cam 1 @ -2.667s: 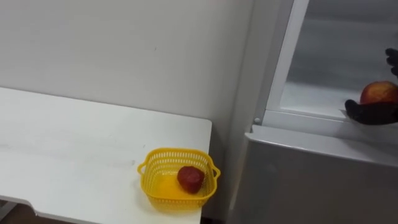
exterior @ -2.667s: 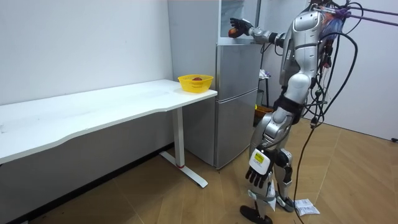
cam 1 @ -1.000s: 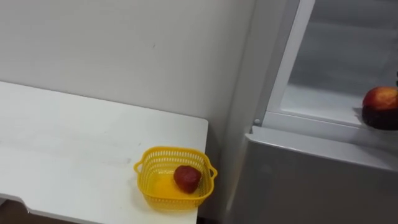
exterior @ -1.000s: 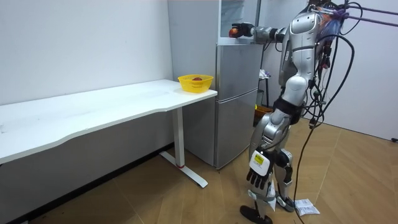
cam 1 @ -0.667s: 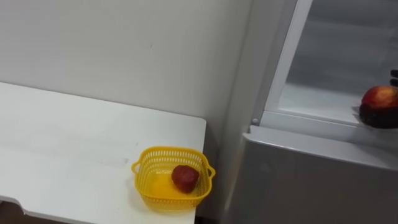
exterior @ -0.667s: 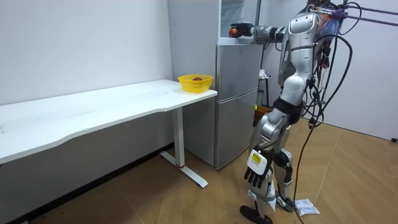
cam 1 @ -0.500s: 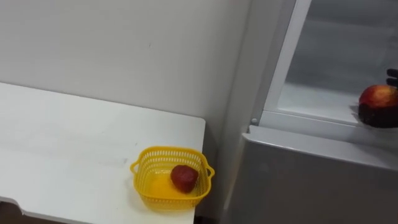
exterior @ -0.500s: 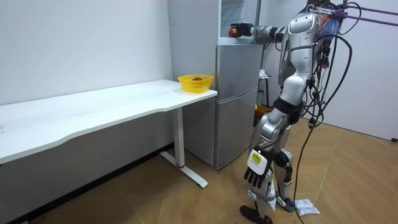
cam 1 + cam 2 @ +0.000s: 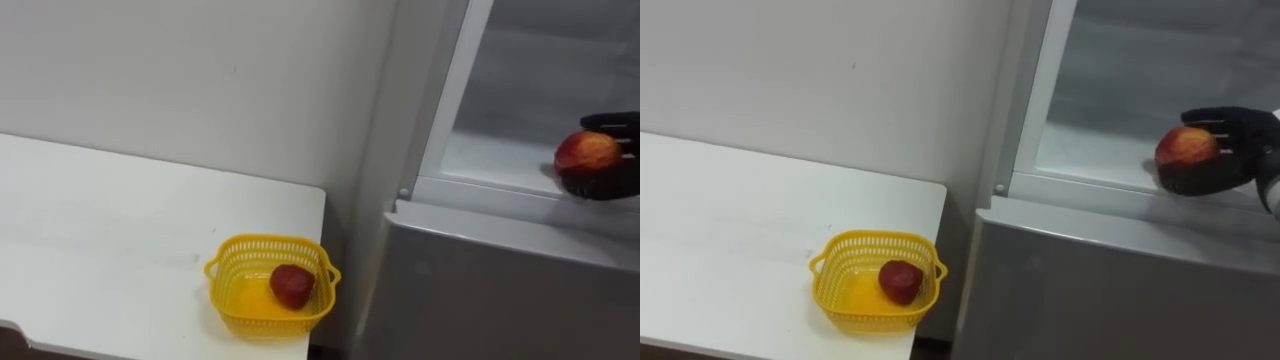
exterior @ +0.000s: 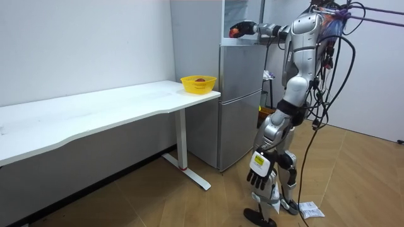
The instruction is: Retrieve from the upper fridge
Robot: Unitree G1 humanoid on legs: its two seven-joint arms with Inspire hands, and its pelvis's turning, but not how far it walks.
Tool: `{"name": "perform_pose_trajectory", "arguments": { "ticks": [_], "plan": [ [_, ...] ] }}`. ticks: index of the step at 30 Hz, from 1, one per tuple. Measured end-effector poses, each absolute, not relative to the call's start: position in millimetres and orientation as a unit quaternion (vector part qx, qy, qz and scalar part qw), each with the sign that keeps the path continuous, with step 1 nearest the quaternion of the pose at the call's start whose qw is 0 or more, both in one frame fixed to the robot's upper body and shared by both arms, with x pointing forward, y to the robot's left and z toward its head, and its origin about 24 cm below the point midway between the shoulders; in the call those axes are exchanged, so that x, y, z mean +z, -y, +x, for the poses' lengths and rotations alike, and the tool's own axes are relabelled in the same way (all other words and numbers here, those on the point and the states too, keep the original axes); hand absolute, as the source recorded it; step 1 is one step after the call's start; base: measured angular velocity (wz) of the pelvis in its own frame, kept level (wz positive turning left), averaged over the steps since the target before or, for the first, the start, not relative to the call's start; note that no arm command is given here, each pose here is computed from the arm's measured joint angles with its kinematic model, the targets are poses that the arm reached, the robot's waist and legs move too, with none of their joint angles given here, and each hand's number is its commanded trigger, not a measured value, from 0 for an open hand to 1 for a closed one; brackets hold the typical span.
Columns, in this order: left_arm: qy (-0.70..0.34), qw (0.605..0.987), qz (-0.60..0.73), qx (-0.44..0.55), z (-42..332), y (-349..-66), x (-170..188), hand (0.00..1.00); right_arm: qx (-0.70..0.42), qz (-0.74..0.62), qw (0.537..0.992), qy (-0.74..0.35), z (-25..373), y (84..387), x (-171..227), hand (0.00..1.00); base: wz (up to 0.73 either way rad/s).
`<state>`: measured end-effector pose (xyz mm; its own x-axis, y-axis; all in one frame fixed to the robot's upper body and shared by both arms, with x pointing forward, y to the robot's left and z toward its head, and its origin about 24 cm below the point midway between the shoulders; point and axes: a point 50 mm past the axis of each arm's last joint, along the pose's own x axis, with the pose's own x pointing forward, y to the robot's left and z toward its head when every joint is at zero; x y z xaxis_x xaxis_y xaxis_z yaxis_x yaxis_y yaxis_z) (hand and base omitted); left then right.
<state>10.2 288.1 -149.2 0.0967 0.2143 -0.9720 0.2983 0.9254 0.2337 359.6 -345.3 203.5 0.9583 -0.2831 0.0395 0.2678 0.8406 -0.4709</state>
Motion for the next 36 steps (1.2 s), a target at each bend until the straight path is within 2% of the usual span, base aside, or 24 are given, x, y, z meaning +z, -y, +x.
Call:
{"name": "perform_pose_trajectory", "arguments": {
  "ticks": [36],
  "plan": [
    [-0.665,0.719,0.202,-0.019,18,-289,-149,0.00,-0.119,-0.227,0.967,0.006,362,337,213,1.00,0.00]
  ]
}}
